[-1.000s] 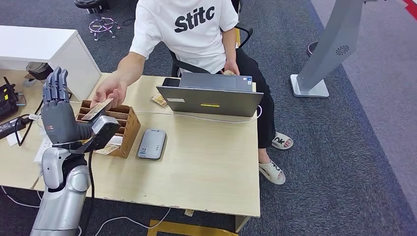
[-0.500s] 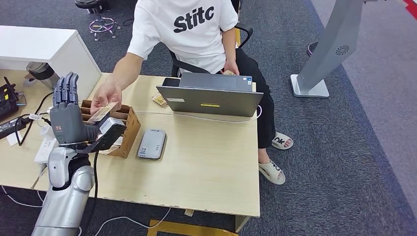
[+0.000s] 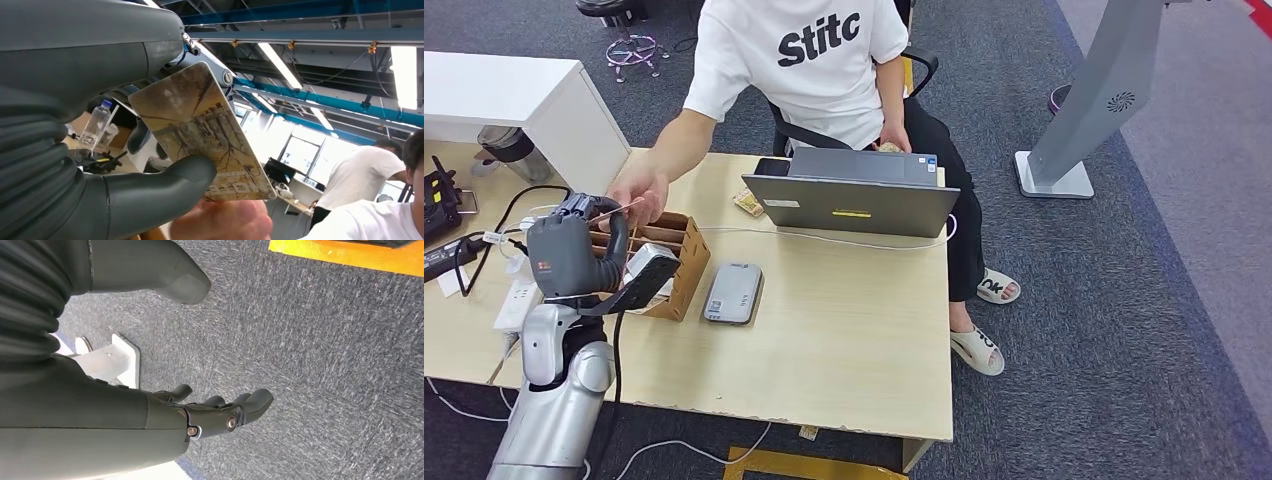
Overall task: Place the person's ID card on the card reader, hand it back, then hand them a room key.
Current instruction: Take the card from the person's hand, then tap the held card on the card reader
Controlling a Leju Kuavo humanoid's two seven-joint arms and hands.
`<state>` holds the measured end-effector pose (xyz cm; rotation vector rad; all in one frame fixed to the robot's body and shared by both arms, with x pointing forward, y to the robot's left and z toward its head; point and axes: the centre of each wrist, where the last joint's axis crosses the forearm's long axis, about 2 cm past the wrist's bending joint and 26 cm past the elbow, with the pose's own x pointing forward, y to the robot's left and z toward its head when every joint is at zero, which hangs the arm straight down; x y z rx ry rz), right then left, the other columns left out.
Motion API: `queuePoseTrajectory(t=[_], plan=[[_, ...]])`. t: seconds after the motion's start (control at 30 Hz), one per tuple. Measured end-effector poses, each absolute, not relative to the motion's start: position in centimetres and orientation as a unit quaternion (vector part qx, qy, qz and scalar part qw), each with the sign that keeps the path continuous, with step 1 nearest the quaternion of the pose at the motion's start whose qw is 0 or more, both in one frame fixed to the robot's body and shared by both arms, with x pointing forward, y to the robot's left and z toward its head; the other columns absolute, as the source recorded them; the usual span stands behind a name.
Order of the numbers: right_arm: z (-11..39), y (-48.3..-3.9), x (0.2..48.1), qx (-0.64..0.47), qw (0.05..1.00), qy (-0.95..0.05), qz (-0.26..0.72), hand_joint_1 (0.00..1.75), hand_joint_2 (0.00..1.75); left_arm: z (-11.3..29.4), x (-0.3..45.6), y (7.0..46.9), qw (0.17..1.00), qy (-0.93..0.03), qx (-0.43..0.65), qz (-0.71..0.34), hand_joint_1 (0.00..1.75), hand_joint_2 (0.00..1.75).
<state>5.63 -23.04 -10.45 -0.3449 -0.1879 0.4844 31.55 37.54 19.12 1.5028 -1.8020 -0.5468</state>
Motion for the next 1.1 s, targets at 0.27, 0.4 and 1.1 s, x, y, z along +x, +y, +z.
queuePoseTrajectory(t=[0.27,0.4,1.1], plan=[[-10.5,-23.0,5.6,-0.169,0.952,-0.093,0.239,0.0,1.75,19.0,31.5,37.7,0.343,-0.678,0.603,-0.243,1.75,1.75],[-10.5,-23.0,5.6,-0.169,0.952,-0.093,0.239,0.0,1.75,19.0,31.5,37.6,0.338,-0.672,0.608,-0.254,1.75,1.75],[-10.4,-22.9,6.1,-0.162,0.949,-0.091,0.254,0.0,1.75,13.5,32.2,34.3,0.296,-0.568,0.636,-0.429,1.75,1.75]])
